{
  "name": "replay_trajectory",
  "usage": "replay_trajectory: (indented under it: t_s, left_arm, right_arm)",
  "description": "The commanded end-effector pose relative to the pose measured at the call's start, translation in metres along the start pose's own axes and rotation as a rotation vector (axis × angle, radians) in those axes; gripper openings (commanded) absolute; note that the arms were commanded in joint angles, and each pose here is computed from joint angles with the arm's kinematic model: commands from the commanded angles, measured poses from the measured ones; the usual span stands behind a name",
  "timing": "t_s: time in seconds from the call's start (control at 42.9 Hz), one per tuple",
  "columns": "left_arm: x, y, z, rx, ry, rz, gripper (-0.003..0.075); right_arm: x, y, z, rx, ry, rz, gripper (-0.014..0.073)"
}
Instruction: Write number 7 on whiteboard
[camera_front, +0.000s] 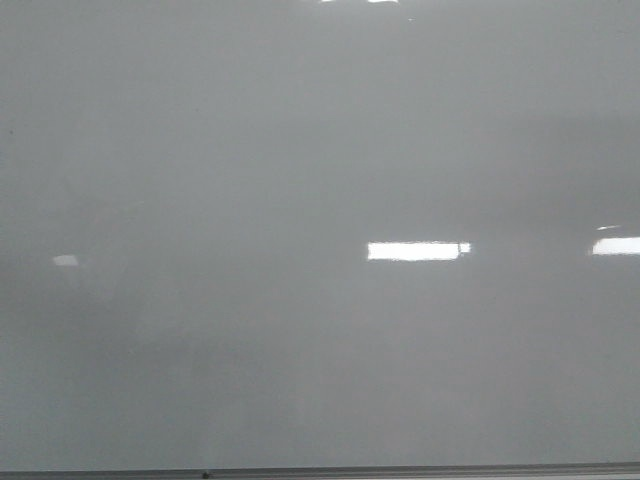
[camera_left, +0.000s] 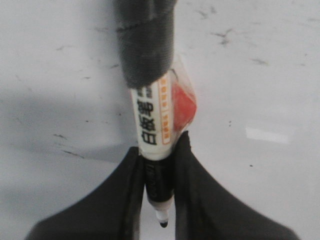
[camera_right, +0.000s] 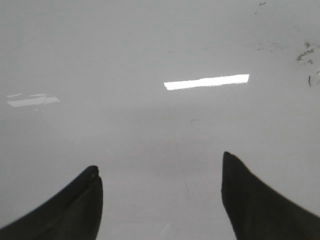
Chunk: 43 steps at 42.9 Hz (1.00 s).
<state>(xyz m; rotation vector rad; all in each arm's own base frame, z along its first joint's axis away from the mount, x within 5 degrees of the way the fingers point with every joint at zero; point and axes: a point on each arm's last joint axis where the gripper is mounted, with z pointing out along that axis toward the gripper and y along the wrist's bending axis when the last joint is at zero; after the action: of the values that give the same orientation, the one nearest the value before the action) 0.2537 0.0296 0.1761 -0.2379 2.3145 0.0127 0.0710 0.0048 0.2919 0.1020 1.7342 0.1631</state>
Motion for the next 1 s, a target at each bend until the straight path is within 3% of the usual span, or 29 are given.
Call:
replay_trajectory:
  t_s: [0.0,0.116,0.326,0.466,0.652,0.815,0.978]
  left_arm:
    - [-0.02,-0.001,-0.011,0.0,-0.038,-0.022,0.0027]
    - [-0.033,-0.009,-0.027,0.008,0.106,-0.007,0.0027]
    - [-0.062,-0.052,-0.068,0.15,0.224,0.351,0.0027]
    - [-0.063,-0.092,-0.105,0.342,0.118,0.607,0.0027]
    - [-0.042,-0.138,-0.165,0.654,-0.051,0.954,0.0027]
    - [-0.021,-0.151,-0.197,0.775,-0.07,1.133,0.0027]
    - [-0.008,-0.158,-0.207,0.846,-0.037,1.194,0.0027]
  right_arm:
    - [-0.016,0.002,-0.001,-0.005,-0.089,0.0,0.0526]
    - [-0.016,0.002,-0.001,-0.005,-0.089,0.0,0.0526]
    - [-0.013,0.002,0.0,-0.005,-0.058,0.002,0.0526]
    - [-0.01,0.003,0.0,-0.011,-0.001,0.013,0.0526]
    - [-0.014,0.008,0.006,-0.054,0.137,-0.041,0.0526]
    - [-0.025,0.03,0.013,-0.267,0.283,-0.146,0.0526]
    - [-0.037,0.067,0.02,-0.657,0.442,-0.316,0.0526]
